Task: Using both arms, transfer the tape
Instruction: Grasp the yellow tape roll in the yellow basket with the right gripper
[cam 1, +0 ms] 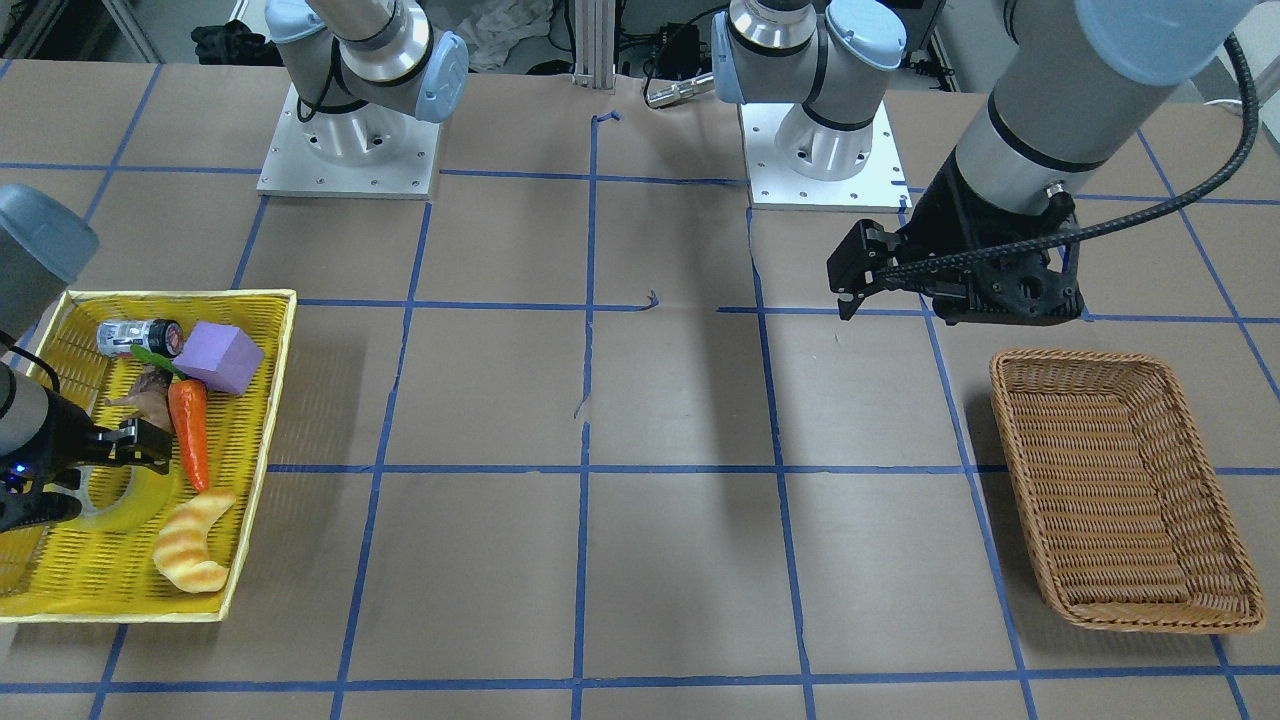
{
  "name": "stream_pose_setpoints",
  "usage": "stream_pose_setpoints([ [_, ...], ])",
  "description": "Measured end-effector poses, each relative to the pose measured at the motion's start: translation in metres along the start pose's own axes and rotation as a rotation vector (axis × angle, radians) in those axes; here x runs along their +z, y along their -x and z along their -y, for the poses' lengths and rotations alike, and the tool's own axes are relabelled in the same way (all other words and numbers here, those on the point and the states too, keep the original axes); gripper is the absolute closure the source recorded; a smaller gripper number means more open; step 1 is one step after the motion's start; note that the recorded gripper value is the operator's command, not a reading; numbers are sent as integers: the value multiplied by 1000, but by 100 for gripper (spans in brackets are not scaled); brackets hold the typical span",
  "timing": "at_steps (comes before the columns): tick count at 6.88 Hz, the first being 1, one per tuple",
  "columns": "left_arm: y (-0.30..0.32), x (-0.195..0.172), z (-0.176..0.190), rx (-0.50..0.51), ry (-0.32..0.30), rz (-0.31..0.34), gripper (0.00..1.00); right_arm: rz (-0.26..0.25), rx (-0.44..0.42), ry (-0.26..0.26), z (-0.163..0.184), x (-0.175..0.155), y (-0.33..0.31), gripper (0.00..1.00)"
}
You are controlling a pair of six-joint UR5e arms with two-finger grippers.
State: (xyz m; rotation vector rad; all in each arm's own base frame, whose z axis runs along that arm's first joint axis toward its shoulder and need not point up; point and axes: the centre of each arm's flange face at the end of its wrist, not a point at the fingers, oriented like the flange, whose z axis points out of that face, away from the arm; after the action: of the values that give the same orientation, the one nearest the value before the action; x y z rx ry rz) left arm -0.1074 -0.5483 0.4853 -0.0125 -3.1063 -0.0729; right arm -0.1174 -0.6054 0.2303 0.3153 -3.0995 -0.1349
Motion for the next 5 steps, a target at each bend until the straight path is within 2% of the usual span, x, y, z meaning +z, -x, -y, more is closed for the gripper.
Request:
stream_pose_setpoints([
  [3,0,0,0,0,1,0,0,12,73,18,2,9,-1,100],
  [5,0,1,0,0,2,0,0,-3,90,-9,6,-13,-3,100],
])
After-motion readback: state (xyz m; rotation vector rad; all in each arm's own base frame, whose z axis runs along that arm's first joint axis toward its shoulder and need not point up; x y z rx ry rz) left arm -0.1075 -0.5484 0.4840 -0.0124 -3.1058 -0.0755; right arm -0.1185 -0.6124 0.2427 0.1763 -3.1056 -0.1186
